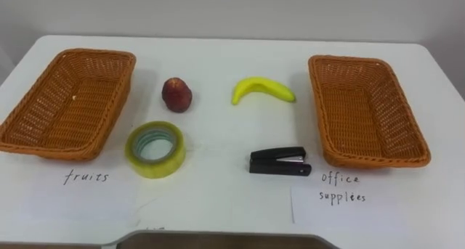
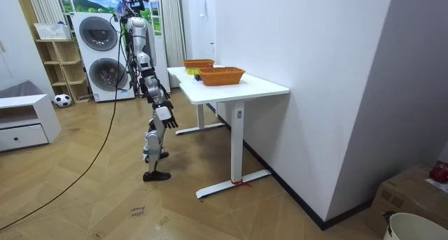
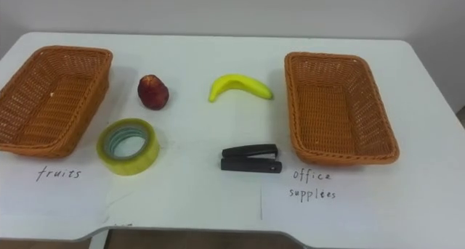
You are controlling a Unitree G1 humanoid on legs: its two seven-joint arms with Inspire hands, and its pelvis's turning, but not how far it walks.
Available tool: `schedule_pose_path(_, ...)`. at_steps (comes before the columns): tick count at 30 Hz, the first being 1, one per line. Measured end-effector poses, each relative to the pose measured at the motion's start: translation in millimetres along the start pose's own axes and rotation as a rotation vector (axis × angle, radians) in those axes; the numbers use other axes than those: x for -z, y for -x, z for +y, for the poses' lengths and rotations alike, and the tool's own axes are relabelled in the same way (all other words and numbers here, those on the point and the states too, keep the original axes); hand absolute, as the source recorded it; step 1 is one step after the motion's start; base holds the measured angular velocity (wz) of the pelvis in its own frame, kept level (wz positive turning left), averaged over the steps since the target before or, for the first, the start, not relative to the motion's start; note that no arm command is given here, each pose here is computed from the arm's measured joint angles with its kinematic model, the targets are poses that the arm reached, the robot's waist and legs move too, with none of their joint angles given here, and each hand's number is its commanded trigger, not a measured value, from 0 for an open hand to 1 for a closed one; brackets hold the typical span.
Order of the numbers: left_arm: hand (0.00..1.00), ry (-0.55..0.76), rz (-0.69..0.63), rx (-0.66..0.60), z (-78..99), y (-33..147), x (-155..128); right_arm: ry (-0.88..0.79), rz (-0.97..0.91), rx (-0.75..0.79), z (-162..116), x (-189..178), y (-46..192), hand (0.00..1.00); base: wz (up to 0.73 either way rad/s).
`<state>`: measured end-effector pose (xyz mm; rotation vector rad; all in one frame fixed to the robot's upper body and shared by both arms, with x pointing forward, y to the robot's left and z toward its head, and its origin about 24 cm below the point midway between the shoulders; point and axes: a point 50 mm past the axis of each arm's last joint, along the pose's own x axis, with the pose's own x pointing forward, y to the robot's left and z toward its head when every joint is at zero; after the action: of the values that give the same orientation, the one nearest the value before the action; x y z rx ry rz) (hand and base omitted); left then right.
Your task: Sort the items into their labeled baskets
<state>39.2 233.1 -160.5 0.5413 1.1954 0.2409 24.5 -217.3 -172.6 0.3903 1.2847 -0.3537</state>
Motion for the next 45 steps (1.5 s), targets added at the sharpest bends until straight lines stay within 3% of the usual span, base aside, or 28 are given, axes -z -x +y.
schedule_pose_path(14,0.00,0.014,0.006,-0.046,3.4,-0.1,2,-0.446,-0.038,0.282,-34,8,8,0.00,-0.07)
schedule_pose_path(19,0.00,0.028,0.024,-0.048,4.2,1.1,8,-0.623,-0.131,0.381,-42,-14,11,0.00,-0.12)
schedule_pose_path(25,0.00,0.019,0.024,-0.093,15.9,0.2,13,-0.769,-0.356,0.484,-53,-69,28,0.00,0.00)
schedule_pose_path(31,0.00,0.023,0.014,-0.129,25.3,1.5,16,-0.882,-0.567,0.599,-62,-112,60,0.00,0.00)
schedule_pose_path(38,0.00,-0.006,-0.008,-0.144,34.9,0.4,14,-1.021,-0.862,0.683,-68,-178,116,0.00,0.00)
schedule_pose_path(42,0.00,-0.007,-0.018,-0.152,42.1,0.0,14,-1.166,-1.002,0.698,-98,-216,156,0.00,0.00)
schedule_pose_path(45,0.00,0.018,-0.015,-0.172,49.2,-0.1,15,-1.161,-1.123,0.746,-116,-228,183,0.00,0.03)
